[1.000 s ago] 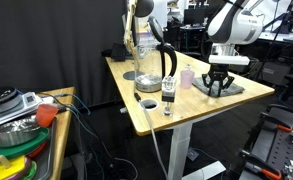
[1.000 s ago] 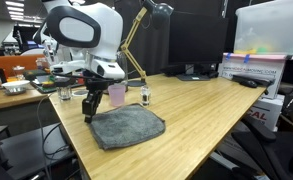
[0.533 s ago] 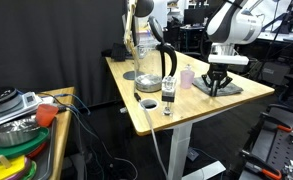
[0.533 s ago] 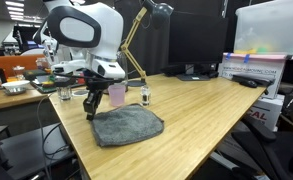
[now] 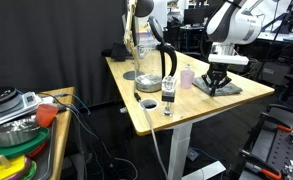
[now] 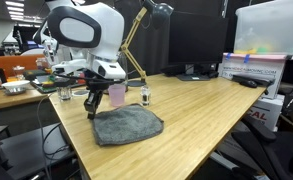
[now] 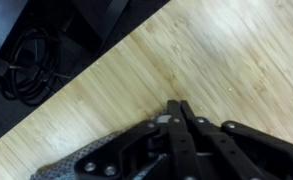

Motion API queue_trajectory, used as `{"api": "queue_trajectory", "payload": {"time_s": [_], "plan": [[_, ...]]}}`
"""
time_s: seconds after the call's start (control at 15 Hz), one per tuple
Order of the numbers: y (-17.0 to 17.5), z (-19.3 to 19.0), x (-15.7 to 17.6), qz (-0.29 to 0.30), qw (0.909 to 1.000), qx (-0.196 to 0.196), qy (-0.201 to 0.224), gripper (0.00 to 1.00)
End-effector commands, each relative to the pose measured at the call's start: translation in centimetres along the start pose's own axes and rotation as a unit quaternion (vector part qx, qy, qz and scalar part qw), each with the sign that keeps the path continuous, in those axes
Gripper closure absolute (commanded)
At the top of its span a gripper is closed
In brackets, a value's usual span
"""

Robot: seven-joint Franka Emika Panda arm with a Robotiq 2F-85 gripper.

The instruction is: Fold the towel

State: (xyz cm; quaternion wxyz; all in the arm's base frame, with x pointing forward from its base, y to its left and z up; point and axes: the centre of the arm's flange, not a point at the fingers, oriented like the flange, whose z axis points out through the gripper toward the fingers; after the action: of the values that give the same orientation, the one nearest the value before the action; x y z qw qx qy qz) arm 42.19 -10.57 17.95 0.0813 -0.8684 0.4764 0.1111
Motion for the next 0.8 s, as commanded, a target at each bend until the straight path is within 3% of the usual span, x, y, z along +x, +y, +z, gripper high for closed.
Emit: {"api": "queue_trajectory", "payload": {"time_s": [0.0,0.2,0.53,0.73], "plan": [[0.5,-1.1,0.4,-0.009,0.9999,0.013,-0.005,0.99],[1.3,-3.2,1.0,-0.014,0.9995,0.026,-0.013,0.99],[3.0,-7.0,2.3,-0.035,0.9945,0.059,-0.079,0.99],[3.4,-6.9,4.1,-0.036,0.9924,0.055,-0.104,0.99]]}}
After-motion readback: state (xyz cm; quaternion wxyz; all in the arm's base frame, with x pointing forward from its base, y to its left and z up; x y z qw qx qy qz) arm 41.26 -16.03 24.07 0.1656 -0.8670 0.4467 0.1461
